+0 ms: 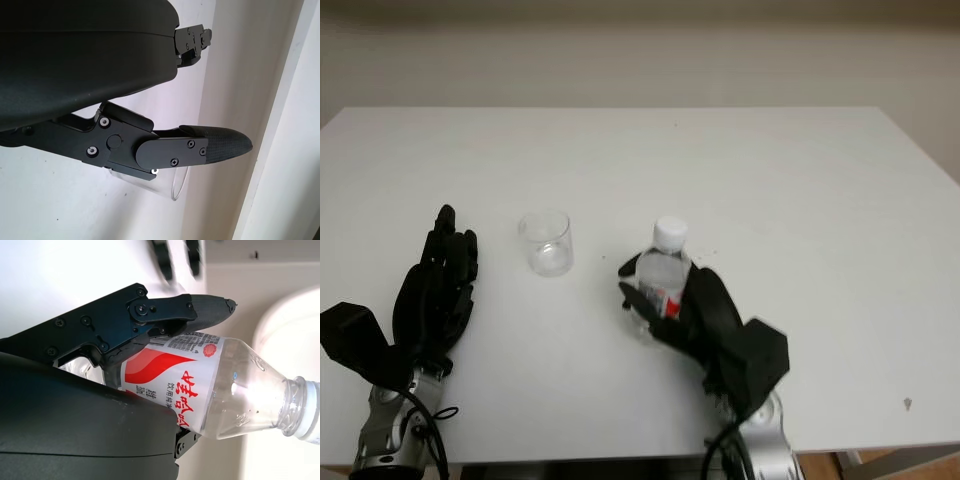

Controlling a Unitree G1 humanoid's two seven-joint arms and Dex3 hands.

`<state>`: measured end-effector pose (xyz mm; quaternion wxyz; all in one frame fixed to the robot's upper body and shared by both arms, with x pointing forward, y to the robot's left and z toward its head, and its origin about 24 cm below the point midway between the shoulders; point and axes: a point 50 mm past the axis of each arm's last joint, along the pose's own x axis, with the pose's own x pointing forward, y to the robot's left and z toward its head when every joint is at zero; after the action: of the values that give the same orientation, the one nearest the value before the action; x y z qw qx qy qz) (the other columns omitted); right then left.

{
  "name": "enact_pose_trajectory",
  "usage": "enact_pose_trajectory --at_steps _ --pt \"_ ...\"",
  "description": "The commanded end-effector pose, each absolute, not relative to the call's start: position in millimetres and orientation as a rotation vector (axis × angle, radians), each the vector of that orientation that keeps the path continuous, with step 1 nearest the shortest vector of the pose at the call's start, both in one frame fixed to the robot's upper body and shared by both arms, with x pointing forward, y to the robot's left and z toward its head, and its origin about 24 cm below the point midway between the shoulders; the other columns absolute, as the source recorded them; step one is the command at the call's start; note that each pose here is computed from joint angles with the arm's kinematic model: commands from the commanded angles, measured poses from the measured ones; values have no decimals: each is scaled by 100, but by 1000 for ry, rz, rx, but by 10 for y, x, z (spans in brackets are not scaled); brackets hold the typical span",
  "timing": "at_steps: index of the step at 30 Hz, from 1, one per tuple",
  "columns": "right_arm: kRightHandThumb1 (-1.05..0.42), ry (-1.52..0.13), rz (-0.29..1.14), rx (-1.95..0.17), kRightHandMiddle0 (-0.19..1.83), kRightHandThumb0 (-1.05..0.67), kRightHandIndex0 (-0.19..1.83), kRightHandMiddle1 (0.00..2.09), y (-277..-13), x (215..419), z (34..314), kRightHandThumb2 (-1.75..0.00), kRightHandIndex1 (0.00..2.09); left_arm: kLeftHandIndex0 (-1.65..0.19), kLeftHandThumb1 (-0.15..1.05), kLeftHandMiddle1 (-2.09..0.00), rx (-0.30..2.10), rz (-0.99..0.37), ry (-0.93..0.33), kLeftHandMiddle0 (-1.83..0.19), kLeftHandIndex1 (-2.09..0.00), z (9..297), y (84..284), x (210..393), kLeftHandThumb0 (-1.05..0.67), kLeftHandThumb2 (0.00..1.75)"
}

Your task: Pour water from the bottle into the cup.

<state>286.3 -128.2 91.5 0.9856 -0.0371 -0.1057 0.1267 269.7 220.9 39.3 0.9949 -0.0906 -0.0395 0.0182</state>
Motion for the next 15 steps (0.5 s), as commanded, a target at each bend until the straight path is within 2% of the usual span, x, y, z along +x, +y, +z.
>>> enact_pose_trajectory --at_steps 1,4,7,12,15 --pt "-105 -231 232 -91 106 -42 161 209 -1303 3057 1055 -58 209 14 105 -5 -178 40 -78 16 -5 384 2231 2702 -75 43" --pt "-105 -245 197 -134 121 -39 170 209 -1339 3321 1205 -57 209 14 105 -6 -181 39 -78 15 -6 390 2232 2703 -74 43" --pt "-105 -258 170 -209 122 -38 163 209 -1360 3527 1310 -51 209 14 105 -5 -181 41 -79 16 -5 392 2230 2702 -74 43" --pt "-105 -247 155 -275 94 -38 129 209 -1348 3764 1396 -43 209 15 105 -5 -181 41 -79 16 -5 390 2218 2701 -74 43" --pt "-105 -241 162 -345 88 -38 125 209 -1313 3852 1432 -44 209 15 105 -5 -186 41 -82 16 -5 390 2209 2696 -74 43"
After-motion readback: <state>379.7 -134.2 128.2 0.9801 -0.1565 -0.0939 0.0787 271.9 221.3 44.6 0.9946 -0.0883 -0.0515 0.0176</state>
